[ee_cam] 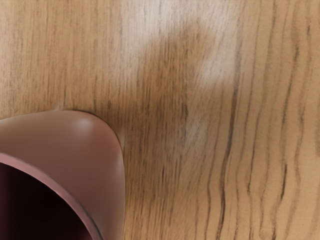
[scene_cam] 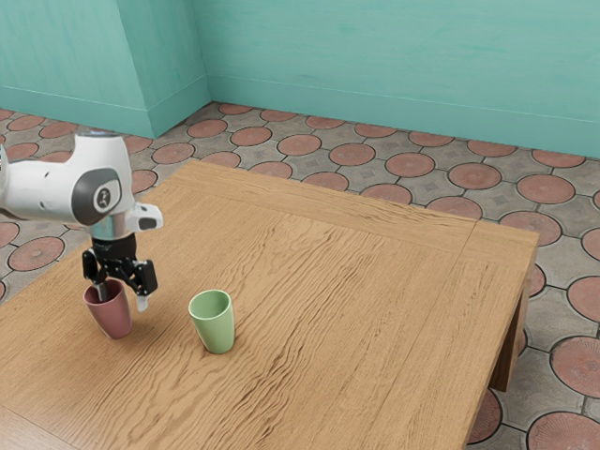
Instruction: Place the left cup onto the right cup
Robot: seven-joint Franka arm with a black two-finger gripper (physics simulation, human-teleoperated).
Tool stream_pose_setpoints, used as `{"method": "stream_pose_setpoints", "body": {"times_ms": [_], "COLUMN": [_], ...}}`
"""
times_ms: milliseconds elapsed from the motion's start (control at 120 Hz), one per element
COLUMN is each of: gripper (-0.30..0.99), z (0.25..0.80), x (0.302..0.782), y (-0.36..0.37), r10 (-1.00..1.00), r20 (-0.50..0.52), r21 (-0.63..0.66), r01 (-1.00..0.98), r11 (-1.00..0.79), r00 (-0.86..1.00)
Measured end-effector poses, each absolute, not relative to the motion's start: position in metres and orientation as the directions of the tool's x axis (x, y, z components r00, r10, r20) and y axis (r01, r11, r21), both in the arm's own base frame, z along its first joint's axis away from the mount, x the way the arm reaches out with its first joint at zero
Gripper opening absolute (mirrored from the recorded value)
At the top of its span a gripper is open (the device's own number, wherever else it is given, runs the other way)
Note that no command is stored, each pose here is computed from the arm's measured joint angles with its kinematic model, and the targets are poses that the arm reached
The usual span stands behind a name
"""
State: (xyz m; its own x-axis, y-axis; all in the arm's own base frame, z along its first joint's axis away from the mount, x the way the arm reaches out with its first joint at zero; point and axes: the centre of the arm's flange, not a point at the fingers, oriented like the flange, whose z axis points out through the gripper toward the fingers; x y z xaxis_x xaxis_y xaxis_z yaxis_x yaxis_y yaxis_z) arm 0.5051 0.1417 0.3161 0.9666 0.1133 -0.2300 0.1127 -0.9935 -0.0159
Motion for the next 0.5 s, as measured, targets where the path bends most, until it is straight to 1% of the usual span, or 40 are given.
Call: {"method": "stream_pose_setpoints", "body": {"times_ms": [375, 442, 500], "gripper": [0.69, 0.61, 0.5], "z": [0.297, 0.297, 0.298], "x": [0.498, 0.499, 0.499], "y": [0.141, 0.141, 0.141], "r10": [0.107, 0.106, 0.104], "r20": [-0.236, -0.232, -0.229], "r21": [-0.016, -0.017, -0.017], "r01": [0.106, 0.105, 0.103], "r11": [-0.994, -0.994, -0.995], "r00": [0.966, 0.967, 0.968]}}
